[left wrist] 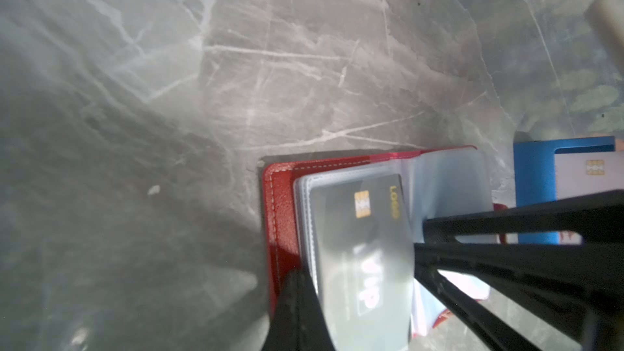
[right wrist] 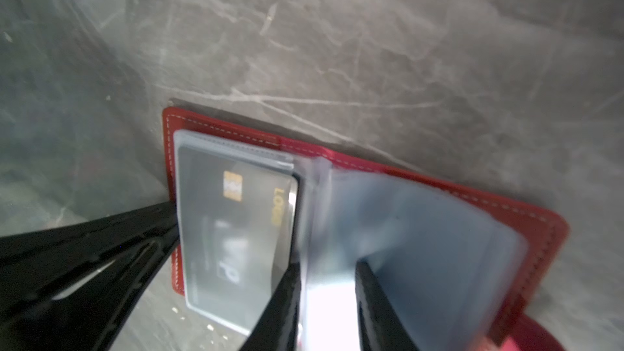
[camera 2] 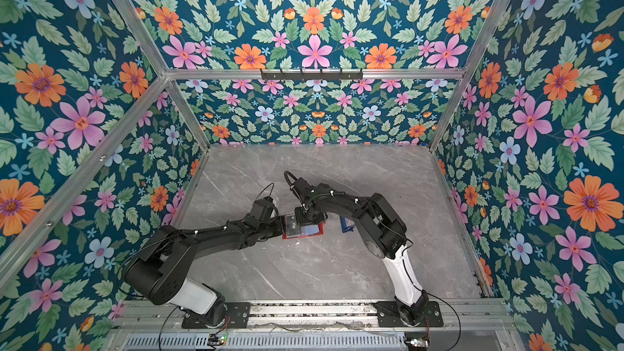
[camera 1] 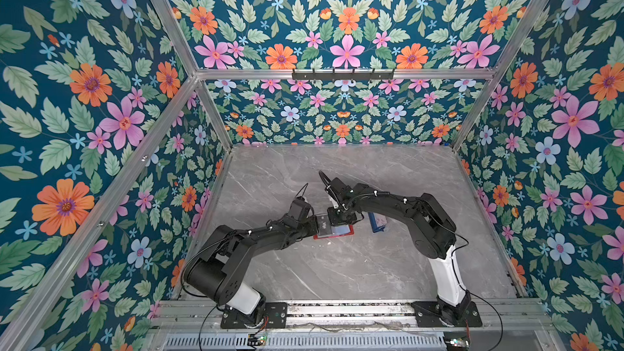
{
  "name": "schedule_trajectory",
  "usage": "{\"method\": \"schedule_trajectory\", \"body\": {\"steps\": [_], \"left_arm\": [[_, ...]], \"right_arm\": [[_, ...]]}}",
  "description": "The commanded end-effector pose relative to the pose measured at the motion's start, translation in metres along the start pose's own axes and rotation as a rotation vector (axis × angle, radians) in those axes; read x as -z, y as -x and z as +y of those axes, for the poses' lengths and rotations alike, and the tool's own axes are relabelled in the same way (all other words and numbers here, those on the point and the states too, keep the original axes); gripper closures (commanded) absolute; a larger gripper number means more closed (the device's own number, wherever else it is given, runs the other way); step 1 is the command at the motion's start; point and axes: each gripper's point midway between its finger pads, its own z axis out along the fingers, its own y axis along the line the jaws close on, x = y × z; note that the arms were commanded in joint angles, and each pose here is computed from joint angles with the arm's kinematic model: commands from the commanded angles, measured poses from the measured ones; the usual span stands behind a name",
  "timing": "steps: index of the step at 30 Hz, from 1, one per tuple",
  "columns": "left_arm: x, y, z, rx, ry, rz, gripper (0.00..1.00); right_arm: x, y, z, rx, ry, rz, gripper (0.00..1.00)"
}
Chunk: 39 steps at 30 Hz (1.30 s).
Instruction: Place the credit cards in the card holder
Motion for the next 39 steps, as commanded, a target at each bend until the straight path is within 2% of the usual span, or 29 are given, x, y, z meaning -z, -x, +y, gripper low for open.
{"method": "schedule_trajectory", "body": {"steps": [1, 9, 14, 20, 24, 27, 34, 39], "left_arm": [[0.000, -0.024, 0.024, -0.011, 0.099, 0.091, 0.99], [0.000, -0.019, 0.018, -0.041, 0.087, 0.092, 0.98], [0.005, -0.012, 0.009, -0.062, 0.062, 0.074, 0.95], [0.018, 0.005, 0.000, -0.096, 0.076, 0.025, 0.85], [0.030, 0.020, -0.011, -0.126, 0.101, -0.041, 0.68], [0.034, 0.025, -0.032, -0.153, 0.039, -0.065, 0.63], [0.018, 0.020, -0.084, -0.156, -0.194, -0.017, 0.61], [0.004, 0.020, -0.091, -0.146, -0.212, 0.009, 0.61]], "right_arm": [[-0.003, -0.023, -0.004, -0.009, -0.006, 0.076, 0.68], [0.029, -0.014, -0.015, -0.064, 0.013, -0.034, 0.68], [0.029, -0.021, -0.036, -0.110, -0.015, -0.033, 0.71], [0.022, -0.030, -0.048, -0.130, -0.048, -0.013, 0.71], [0.017, -0.035, -0.048, -0.134, -0.040, 0.004, 0.71], [0.015, -0.038, -0.048, -0.135, -0.032, 0.014, 0.71], [0.013, -0.041, -0.048, -0.138, -0.026, 0.024, 0.71], [0.011, -0.041, -0.049, -0.142, -0.026, 0.026, 0.71]]}}
